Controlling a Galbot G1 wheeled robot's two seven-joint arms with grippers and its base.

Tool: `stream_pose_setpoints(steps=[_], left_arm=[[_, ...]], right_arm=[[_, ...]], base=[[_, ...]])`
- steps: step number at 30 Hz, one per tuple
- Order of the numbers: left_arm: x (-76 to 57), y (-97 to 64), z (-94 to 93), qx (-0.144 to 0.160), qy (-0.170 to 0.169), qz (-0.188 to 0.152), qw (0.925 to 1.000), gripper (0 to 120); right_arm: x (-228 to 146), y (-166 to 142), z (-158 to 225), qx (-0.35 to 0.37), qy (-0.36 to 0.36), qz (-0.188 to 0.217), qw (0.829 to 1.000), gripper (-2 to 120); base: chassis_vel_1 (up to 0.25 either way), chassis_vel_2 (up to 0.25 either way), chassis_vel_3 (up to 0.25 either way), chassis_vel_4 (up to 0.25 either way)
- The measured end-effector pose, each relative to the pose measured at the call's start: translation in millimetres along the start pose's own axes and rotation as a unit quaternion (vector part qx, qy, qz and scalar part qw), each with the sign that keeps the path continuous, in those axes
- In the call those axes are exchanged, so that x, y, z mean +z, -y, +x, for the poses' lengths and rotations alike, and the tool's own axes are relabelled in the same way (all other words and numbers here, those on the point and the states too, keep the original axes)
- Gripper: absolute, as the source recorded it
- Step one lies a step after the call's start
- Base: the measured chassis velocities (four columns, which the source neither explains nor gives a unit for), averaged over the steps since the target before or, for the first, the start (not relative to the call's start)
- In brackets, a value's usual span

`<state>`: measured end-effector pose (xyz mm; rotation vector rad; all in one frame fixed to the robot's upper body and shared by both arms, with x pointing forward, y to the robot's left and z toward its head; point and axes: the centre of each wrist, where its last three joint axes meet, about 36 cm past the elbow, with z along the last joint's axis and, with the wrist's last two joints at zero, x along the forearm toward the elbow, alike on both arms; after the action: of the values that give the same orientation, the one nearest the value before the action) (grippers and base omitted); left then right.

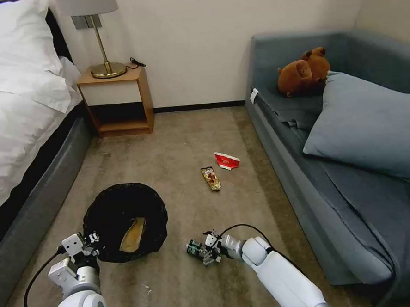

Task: Pick up the trash bin, then pick up the garbage on the floor and place it into the trash bin.

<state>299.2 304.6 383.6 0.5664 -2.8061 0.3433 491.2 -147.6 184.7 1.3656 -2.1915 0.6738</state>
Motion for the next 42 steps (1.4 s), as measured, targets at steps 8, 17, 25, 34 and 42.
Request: stream_pose_setpoints(steps=[8, 17, 25, 34, 42], left_arm=[[-1.6, 2.4, -5.3, 0.0, 0.004, 0.002, 1.0, 3], [-1.4, 1.0, -5.9, -0.002, 0.003, 0.001, 1.0, 3], [1.7, 0.6, -4.2, -0.002, -0.001, 0.001, 1.0, 3], [1.2, 1.0, -4.6, -0.001, 0.0, 0.001, 1.0, 3], [1.0, 1.0, -4.8, 0.0, 0.0, 0.001, 1.0, 3]], right_arm=[[16.9, -13.3, -5.8, -0.008, -0.006, -0.015, 1.0, 100], [24.1, -21.2, -9.7, -0.01, -0.004, -0.022, 1.0, 100], [25.9, -14.3, -6.2, -0.02, 0.01, -0.027, 0.999, 88], [37.1, -20.6, -2.4, -0.024, 0.006, -0.033, 0.999, 57], [39.7, -22.7, -1.7, -0.026, 0.008, -0.036, 0.999, 33]], base=[[0.0, 0.0, 0.0, 0.0], [0.0, 0.0, 0.0, 0.0], [0.0, 0.0, 0.0, 0.0], [0.0, 0.0, 0.0, 0.0], [0.0, 0.0, 0.0, 0.0]])
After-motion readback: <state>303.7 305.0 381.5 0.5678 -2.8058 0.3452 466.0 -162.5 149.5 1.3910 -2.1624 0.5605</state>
